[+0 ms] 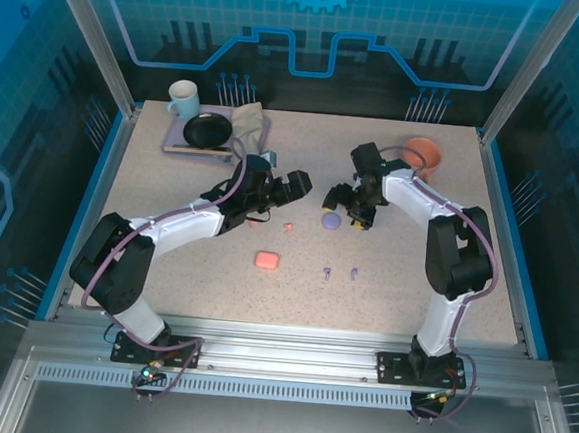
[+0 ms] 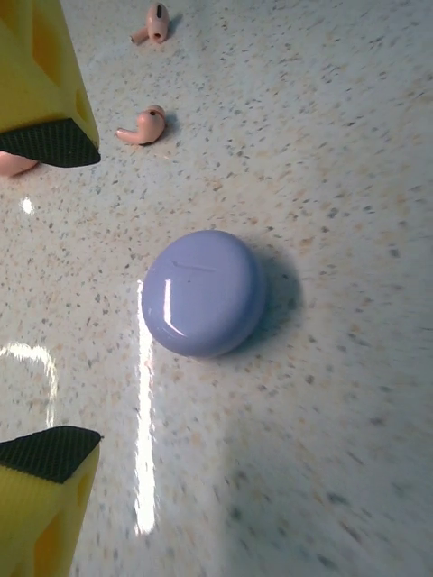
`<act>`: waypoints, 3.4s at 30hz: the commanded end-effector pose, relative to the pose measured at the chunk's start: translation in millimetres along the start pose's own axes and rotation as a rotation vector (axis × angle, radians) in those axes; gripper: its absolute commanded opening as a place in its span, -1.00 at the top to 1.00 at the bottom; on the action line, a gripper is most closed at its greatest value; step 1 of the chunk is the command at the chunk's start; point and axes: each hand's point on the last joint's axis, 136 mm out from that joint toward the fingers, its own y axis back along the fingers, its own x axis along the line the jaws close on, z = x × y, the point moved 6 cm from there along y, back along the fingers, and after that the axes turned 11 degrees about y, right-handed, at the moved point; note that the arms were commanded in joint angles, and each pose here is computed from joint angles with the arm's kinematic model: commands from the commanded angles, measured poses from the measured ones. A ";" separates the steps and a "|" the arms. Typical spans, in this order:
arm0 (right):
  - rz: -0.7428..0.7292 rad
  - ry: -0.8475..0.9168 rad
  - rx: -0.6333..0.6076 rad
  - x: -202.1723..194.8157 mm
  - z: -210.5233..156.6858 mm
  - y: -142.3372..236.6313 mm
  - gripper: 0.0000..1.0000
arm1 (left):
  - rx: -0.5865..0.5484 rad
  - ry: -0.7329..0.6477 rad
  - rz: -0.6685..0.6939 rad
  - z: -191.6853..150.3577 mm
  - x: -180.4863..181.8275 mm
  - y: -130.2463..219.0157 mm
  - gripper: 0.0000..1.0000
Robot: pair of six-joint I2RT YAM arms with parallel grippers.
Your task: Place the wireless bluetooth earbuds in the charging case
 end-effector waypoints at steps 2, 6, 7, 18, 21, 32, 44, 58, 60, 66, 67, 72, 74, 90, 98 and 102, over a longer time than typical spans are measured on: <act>-0.132 0.118 -0.005 5.1 4.6 8.8 -0.61 | -0.036 -0.036 0.016 12.6 -2.2 10.6 -0.98; -0.192 0.256 -0.062 18.9 20.6 9.9 -0.64 | -0.057 -0.032 0.038 25.3 3.1 17.2 -0.98; -0.173 0.274 -0.065 22.3 23.8 7.3 -0.64 | -0.056 -0.030 0.042 26.8 4.1 17.4 -0.98; -0.076 0.286 0.012 35.9 40.0 -35.6 -0.62 | -0.007 -0.044 0.038 30.6 -3.5 9.6 -0.97; -0.051 0.282 0.029 35.4 35.7 -40.7 -0.61 | -0.003 -0.040 0.034 30.9 -4.1 8.1 -0.98; 0.023 0.270 0.079 36.1 13.3 -45.5 -0.56 | 0.007 -0.017 0.013 30.9 -6.7 2.8 -0.98; -0.012 0.250 0.076 35.4 -15.5 -27.9 -0.57 | 0.004 -0.018 0.012 29.9 -5.7 6.1 -0.98; -0.242 0.196 0.039 36.4 -4.8 -27.9 -0.64 | 0.001 -0.029 0.032 34.0 -4.1 -3.2 -0.98; -0.247 0.205 0.047 40.3 -2.8 -32.7 -0.64 | 0.002 -0.026 0.032 34.3 -3.9 -3.9 -0.98; -0.300 0.237 0.091 40.7 -2.8 -47.5 -0.63 | 0.001 -0.025 0.032 34.3 -4.0 -2.9 -0.98; -0.312 0.240 0.094 39.8 -3.2 -49.0 -0.63 | 0.001 -0.025 0.033 34.1 -3.6 -2.5 -0.98; -0.329 0.272 0.124 38.6 -8.1 -59.3 -0.59 | -0.002 -0.028 0.030 34.3 -5.6 0.3 -0.98; -0.331 0.292 0.137 39.9 -9.9 -63.1 -0.55 | -0.004 -0.029 0.030 34.8 -6.1 1.5 -0.98; -0.384 0.378 0.208 35.5 -14.9 -77.0 -0.41 | -0.014 -0.030 0.020 33.6 -9.3 12.3 -0.98; -0.379 0.362 0.222 33.7 -19.7 -82.4 -0.33 | -0.017 -0.024 0.014 33.8 -10.1 14.8 -0.98; -0.383 0.337 0.235 31.0 -24.0 -82.6 -0.33 | -0.017 -0.023 0.015 33.8 -9.9 15.6 -0.98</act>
